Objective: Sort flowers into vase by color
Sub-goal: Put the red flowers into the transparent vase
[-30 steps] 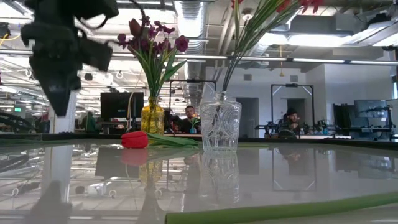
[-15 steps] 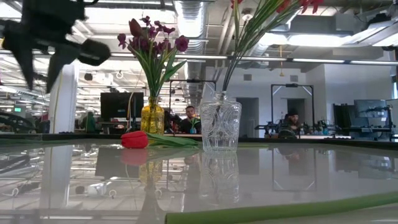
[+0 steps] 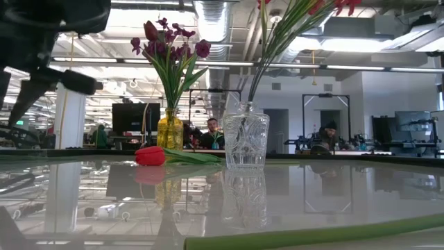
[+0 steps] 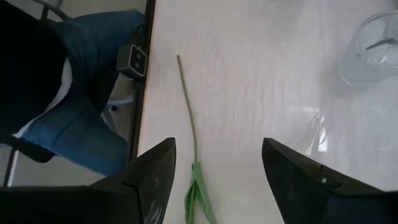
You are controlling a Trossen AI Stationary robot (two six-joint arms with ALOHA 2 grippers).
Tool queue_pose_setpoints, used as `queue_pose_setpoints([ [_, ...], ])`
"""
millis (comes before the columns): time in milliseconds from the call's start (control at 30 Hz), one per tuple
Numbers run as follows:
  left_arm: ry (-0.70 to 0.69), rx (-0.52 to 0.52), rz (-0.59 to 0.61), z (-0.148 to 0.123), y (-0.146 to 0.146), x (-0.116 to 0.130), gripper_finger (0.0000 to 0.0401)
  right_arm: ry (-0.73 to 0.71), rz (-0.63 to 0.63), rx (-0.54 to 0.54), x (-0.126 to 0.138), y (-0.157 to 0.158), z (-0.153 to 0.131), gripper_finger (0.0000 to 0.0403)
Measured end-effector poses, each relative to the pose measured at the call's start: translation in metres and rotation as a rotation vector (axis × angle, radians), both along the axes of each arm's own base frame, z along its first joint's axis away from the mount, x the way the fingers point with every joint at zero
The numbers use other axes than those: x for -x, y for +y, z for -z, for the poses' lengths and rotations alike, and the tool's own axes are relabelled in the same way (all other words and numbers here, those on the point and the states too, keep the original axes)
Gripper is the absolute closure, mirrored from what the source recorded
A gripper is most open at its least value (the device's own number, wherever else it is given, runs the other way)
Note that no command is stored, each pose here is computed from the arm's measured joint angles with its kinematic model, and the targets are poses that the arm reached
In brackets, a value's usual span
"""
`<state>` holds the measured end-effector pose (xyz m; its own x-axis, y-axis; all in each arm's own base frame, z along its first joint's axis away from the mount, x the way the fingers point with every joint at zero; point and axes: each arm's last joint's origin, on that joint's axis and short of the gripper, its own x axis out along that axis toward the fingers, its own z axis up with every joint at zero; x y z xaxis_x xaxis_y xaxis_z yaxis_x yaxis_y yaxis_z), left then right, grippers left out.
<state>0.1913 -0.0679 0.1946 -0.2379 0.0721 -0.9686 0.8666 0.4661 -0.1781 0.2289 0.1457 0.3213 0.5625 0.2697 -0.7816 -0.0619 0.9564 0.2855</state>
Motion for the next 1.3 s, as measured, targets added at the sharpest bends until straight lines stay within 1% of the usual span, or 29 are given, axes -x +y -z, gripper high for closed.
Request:
queue_pose_setpoints([
  [133, 0.046, -0.032, 0.048, 0.010, -0.008, -0.002, 0.0328, -0.001, 0.008, 0.002, -0.001, -0.001, 0.000, 0.0137],
  [267, 0.051, -0.095, 0.019, 0.015, -0.008, -0.004, 0.0328, 0.001, 0.025, 0.002, -0.003, -0.006, 0.000, 0.0137],
  [367, 0.055, -0.091, -0.005, 0.015, -0.009, -0.004, 0.0328, 0.002, 0.043, 0.003, -0.006, -0.010, 0.000, 0.0137],
  [467, 0.078, -0.103, 0.008, 0.014, -0.008, -0.001, 0.0325, 0.003, 0.057, 0.003, -0.008, -0.013, 0.000, 0.0137],
  [533, 0.109, -0.115, 0.023, 0.013, -0.006, 0.001, 0.0316, 0.002, 0.064, 0.002, -0.008, -0.015, 0.000, 0.0137],
  [633, 0.132, -0.119, 0.027, 0.012, -0.006, 0.003, 0.0287, 0.002, 0.071, 0.001, -0.009, -0.016, 0.000, 0.0137],
  [800, 0.129, -0.115, 0.050, 0.012, -0.006, 0.003, 0.0230, 0.002, 0.071, 0.001, -0.009, -0.016, 0.000, 0.0137],
  [900, 0.124, -0.100, 0.083, 0.013, -0.006, 0.002, 0.0210, 0.002, 0.071, 0.001, -0.009, -0.016, 0.000, 0.0137],
  [967, 0.142, -0.100, 0.102, 0.019, -0.004, 0.006, 0.0205, 0.002, 0.071, 0.001, -0.009, -0.016, 0.000, 0.0137],
  [1067, 0.151, -0.106, 0.094, 0.034, -0.001, 0.014, 0.0203, 0.002, 0.070, 0.001, -0.009, -0.016, 0.000, 0.0137],
  [1200, 0.186, -0.148, 0.147, 0.049, 0.006, 0.027, 0.0203, 0.001, 0.067, 0.002, -0.009, -0.016, 0.000, 0.0137],
  [1300, 0.190, -0.150, 0.153, 0.058, 0.008, 0.033, 0.0203, 0.001, 0.068, 0.003, -0.009, -0.016, 0.000, 0.0137],
])
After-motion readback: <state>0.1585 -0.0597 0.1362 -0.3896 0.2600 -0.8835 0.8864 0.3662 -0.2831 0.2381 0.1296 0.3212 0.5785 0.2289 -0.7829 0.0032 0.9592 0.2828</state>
